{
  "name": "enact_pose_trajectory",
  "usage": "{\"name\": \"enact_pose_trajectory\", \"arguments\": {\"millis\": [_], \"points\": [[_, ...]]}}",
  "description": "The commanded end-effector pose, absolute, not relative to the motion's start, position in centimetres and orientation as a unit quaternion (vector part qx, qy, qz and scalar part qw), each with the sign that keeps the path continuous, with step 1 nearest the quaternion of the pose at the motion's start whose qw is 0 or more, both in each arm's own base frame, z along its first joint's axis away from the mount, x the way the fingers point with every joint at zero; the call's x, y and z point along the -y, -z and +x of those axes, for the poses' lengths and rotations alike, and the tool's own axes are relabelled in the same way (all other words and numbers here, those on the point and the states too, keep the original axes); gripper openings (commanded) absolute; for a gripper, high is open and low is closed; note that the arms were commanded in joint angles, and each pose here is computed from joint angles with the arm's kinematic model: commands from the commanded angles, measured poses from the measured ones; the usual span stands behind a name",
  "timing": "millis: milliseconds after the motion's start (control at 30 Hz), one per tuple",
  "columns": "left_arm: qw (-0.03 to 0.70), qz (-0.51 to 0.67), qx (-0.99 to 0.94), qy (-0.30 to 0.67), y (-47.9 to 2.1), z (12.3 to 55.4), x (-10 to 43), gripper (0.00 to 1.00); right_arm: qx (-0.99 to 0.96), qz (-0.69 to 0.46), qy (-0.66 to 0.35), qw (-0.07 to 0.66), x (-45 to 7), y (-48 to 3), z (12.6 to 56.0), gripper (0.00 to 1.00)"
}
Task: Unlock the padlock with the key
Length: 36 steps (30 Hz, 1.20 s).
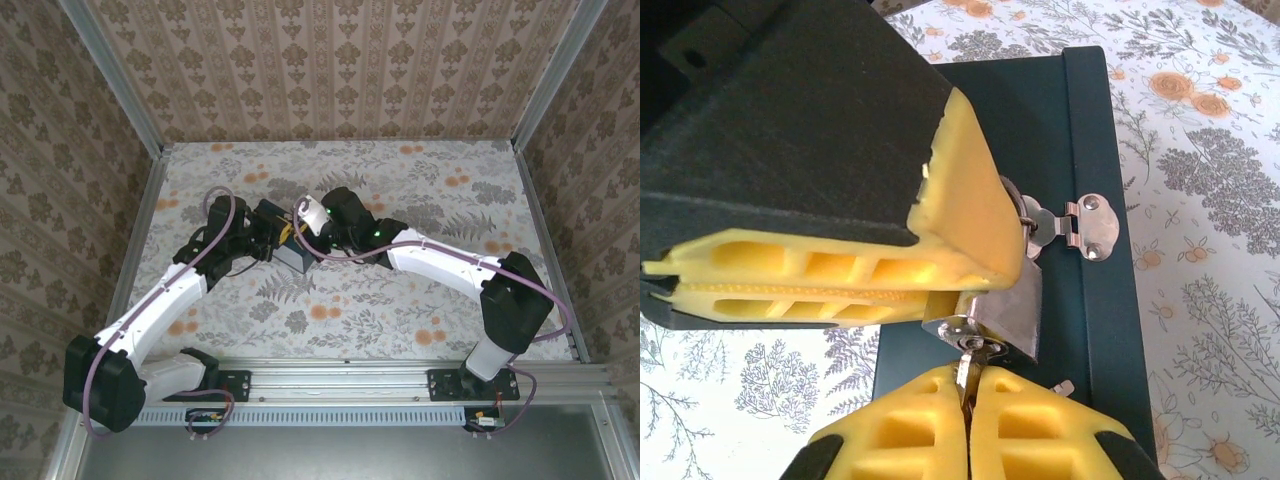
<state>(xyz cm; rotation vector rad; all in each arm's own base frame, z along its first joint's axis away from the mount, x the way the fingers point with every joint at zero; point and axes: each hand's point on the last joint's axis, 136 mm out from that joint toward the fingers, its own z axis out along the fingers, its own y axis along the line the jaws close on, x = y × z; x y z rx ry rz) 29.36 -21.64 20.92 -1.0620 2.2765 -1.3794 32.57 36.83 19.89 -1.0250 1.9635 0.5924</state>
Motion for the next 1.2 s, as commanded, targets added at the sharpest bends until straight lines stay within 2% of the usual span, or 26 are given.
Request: {"name": "enact_pose_trajectory", "arguments": {"millis": [0, 267, 667, 867, 1000, 1067, 1167], "points": [[0.153, -0.333, -0.763, 0.533, -25.5, 29.9, 23.2, 0.0, -0.793, -0.342, -0.239, 0.444, -36.1, -22.4, 34.0, 0.0], [0.153, -0.339, -0.763, 0.529, -24.6, 30.3, 23.3, 0.0, -0.825, -0.169, -0.367, 0.395, -37.0, -24.2, 33.8, 0.0], [0.154, -0.34, -0.761, 0.53, -24.3, 30.4, 23.7, 0.0, -0.82, -0.026, -0.453, 0.349, -37.8, -24.5, 34.3, 0.0], [0.154, -0.348, -0.764, 0.521, -23.2, 30.4, 22.9, 0.0, -0.84, -0.048, -0.409, 0.352, -36.6, -23.0, 33.9, 0.0], [0.181, -0.338, -0.783, 0.49, -22.6, 30.4, 21.0, 0.0, -0.859, -0.081, -0.371, 0.344, -35.8, -21.0, 33.6, 0.0], [0.2, -0.332, -0.796, 0.466, -22.4, 30.6, 19.5, 0.01, -0.872, -0.092, -0.346, 0.333, -35.3, -19.7, 33.6, 0.04], [0.215, -0.336, -0.807, 0.436, -21.3, 30.6, 17.2, 0.03, -0.882, -0.089, -0.325, 0.329, -34.0, -18.5, 33.8, 0.15]]}}
